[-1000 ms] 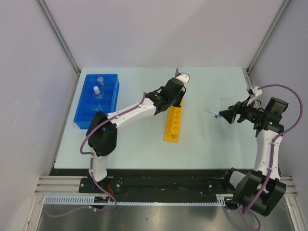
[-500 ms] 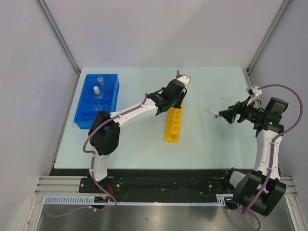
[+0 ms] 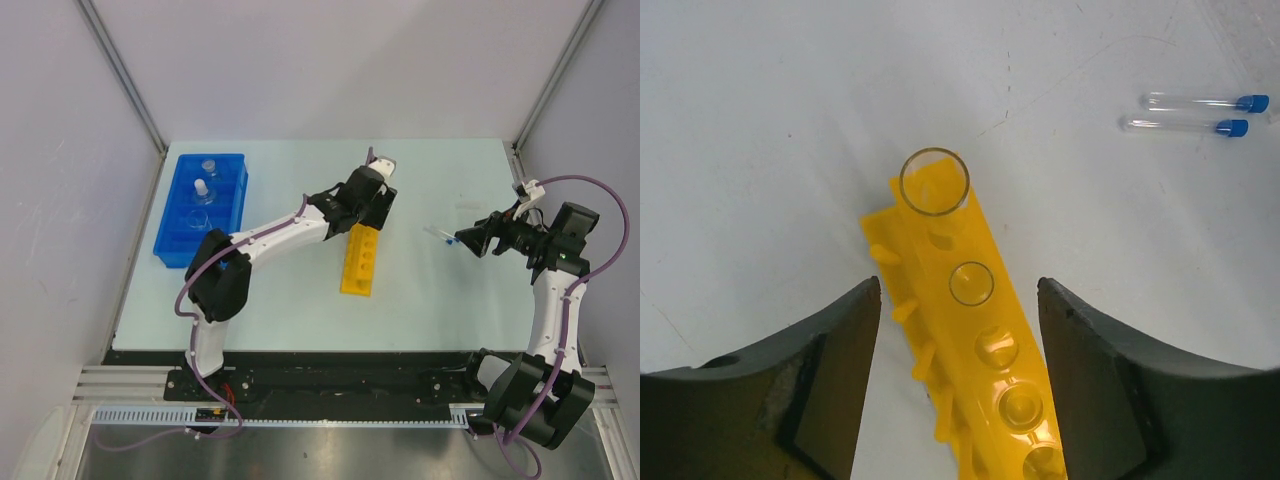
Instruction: Organize the chemistry lab equipment
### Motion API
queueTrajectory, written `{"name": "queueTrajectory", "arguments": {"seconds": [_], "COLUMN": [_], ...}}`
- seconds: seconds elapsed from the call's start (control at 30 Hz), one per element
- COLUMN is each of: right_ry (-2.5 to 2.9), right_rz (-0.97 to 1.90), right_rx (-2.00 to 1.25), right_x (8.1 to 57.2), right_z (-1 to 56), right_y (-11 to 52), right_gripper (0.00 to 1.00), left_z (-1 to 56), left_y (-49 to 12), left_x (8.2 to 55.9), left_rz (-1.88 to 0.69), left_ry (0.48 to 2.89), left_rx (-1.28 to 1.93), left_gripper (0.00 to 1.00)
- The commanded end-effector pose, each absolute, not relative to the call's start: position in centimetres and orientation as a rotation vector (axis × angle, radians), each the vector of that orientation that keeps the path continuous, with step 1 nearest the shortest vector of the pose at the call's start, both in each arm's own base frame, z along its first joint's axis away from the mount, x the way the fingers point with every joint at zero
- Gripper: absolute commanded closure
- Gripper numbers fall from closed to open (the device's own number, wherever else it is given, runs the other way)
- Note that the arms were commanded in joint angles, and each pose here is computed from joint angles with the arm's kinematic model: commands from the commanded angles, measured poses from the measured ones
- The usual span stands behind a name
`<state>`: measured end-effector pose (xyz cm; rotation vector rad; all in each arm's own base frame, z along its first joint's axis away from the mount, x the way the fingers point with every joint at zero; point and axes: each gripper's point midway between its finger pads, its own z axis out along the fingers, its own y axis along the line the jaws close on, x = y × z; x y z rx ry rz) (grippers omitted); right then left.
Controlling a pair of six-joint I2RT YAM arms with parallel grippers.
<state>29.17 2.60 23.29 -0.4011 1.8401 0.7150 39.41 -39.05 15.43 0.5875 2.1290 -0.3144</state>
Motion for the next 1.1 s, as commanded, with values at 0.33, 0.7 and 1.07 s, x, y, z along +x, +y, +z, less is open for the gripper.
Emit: {"name": "queueTrajectory", "arguments": {"seconds": [0.33, 0.7, 1.07], "right_ry": [1.801, 1.799, 1.807], "right_rz": [0.695, 0.681, 0.678], "right_rx": [-0.430, -0.433, -0.426], "right_x": [29.0, 29.0, 29.1], "right_z": [24.3, 24.4, 24.2], "right_y": [2.7, 2.6, 2.4], "right_gripper": [0.21, 0.21, 0.21], "left_z": [24.8, 25.4, 21.4], "left_y": [-37.3, -32.9, -31.5], "left_x": [36.3, 33.0, 29.7], "left_rz": [-0.510, -0.883, -0.889], "left_ry": [1.955, 1.933, 2.086], "left_rx": [0.493, 0.372, 0.383], "left_gripper": [0.00, 0.00, 0.00]}}
